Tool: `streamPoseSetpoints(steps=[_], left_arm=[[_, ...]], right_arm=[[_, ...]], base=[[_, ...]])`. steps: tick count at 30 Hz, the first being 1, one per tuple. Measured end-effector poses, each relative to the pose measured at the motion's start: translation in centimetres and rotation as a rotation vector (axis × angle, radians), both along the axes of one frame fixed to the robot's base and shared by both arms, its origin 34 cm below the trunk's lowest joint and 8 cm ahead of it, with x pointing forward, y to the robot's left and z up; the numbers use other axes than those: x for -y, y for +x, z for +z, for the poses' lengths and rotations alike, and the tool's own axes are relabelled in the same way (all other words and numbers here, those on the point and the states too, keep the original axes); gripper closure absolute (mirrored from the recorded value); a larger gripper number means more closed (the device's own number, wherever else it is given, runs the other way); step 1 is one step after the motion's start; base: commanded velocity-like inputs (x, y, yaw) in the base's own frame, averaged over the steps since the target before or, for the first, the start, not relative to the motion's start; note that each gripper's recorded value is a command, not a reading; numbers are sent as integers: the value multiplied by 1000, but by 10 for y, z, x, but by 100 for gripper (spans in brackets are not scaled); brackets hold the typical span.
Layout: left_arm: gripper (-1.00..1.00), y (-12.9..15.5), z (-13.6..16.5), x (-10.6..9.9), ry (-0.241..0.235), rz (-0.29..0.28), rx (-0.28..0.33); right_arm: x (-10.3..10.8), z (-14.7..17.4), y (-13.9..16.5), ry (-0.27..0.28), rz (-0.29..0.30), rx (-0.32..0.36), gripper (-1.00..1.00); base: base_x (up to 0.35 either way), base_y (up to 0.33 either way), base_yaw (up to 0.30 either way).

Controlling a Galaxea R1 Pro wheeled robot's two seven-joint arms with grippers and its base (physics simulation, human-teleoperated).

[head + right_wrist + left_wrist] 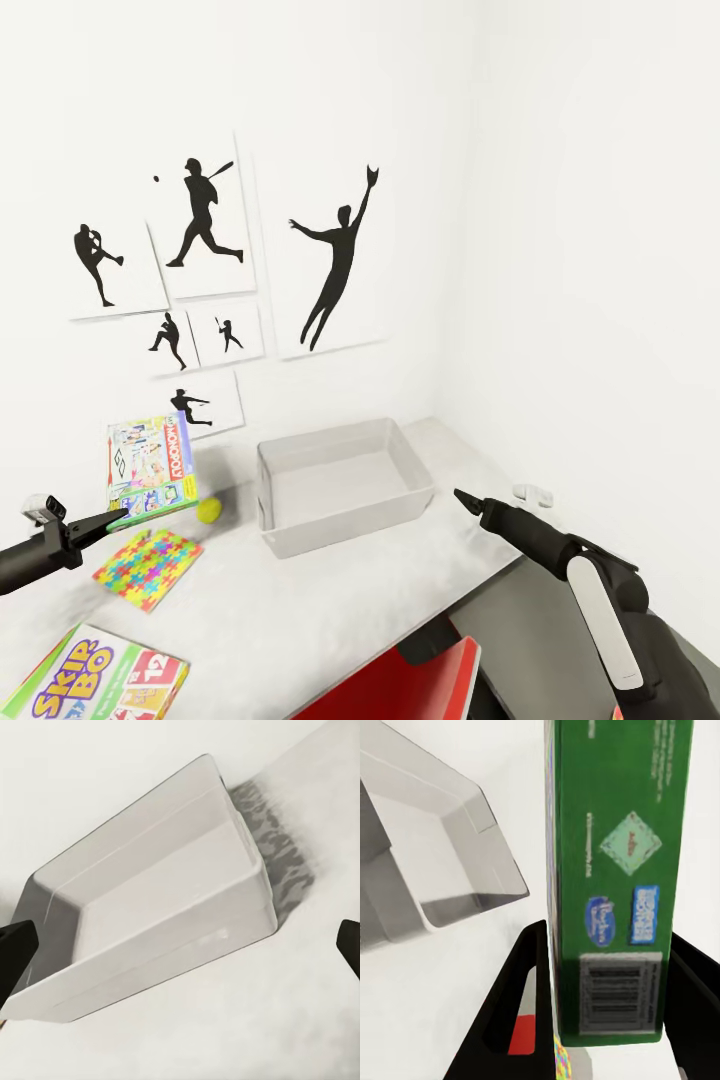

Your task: Put all the toys in the child's room - the three board games (two on the bed and one on the table), the two jigsaw puzzles on the table, and the tennis ball on the table - inside the toy box on the table in the child's room.

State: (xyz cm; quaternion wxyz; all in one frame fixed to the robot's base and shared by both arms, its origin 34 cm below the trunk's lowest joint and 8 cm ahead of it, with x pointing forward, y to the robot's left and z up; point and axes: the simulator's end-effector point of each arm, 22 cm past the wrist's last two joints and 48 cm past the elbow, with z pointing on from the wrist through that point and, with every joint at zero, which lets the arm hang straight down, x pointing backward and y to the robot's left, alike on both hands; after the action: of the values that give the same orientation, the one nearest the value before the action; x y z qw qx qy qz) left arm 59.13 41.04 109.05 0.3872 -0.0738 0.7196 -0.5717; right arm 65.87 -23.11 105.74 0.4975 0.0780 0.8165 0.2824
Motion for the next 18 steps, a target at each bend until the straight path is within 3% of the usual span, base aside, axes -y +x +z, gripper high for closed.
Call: streamPoseSetpoints(steps=[7,18], left_arm=[[100,0,0,0,4,-1,4],[100,0,0,0,4,0,6]], right_arm=[[0,-1,0,0,-2,-2,-100],[0,0,0,4,1,3,-100]], base=[[101,98,0],[21,8,0]])
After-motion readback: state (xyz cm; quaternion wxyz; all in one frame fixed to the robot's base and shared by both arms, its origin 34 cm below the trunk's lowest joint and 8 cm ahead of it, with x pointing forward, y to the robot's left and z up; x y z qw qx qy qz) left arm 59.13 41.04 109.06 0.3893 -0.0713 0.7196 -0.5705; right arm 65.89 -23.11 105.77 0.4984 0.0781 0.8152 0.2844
